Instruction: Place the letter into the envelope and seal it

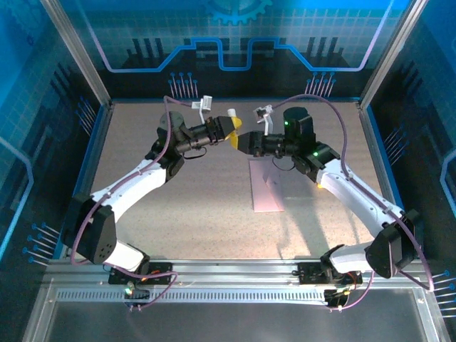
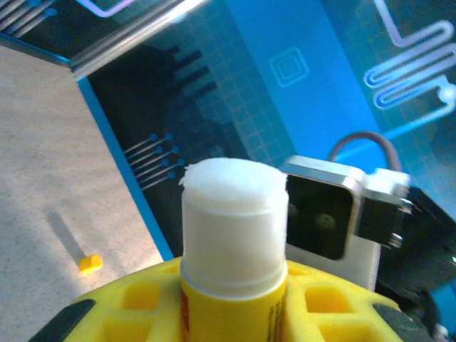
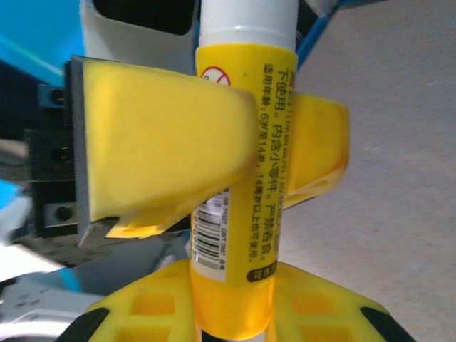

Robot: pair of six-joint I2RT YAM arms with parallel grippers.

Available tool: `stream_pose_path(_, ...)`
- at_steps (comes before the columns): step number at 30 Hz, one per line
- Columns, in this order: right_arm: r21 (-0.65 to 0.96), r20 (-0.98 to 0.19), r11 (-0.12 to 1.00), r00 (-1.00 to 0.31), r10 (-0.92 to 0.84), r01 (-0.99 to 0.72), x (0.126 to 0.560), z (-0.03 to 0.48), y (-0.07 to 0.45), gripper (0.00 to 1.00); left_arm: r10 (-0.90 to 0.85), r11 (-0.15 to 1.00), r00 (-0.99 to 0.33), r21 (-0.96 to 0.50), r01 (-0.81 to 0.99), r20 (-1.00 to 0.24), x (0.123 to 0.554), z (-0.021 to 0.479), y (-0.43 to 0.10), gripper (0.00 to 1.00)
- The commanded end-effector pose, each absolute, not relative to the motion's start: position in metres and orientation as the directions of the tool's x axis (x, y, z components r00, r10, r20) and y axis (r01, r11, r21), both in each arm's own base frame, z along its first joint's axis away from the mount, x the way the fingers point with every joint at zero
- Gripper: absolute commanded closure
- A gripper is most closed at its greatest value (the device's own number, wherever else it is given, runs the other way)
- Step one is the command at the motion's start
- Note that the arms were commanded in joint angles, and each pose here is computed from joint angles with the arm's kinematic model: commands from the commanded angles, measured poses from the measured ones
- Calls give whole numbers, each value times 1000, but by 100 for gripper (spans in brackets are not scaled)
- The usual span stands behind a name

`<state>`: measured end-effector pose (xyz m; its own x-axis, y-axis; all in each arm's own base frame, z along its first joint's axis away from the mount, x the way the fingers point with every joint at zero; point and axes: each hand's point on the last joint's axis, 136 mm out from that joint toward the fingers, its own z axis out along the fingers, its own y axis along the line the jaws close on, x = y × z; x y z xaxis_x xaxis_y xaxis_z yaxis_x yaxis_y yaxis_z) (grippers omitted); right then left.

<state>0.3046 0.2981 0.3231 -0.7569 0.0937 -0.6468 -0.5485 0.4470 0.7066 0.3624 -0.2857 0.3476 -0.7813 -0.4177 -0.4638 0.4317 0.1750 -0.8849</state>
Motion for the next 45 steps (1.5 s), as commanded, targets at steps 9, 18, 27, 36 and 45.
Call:
stream_pose_path(9,389,-858,658,-513,4,-645,309,331,354,82,-464,326,-762,-887,328,-452,345,353,-298,100)
stream_pose_path(18,344,-887,701,-461,24,-625,309,328,367,81,-457,319,-775,-894,315,-436,345,351,-304,100)
stream_pose_path(27,408,-852,722,-517,82,-559,316,331,339,72,-447,330,-774,-887,324,-449,347,348,-303,100)
stream_pose_path(36,546,-756,665,-641,129,-510,312,341,285,57,-473,247,-777,-909,335,-415,358,344,-283,100)
stream_pose_path(45,641,-701,603,-683,206,-475,310,344,241,46,-461,233,-764,-892,387,-452,362,347,-278,100)
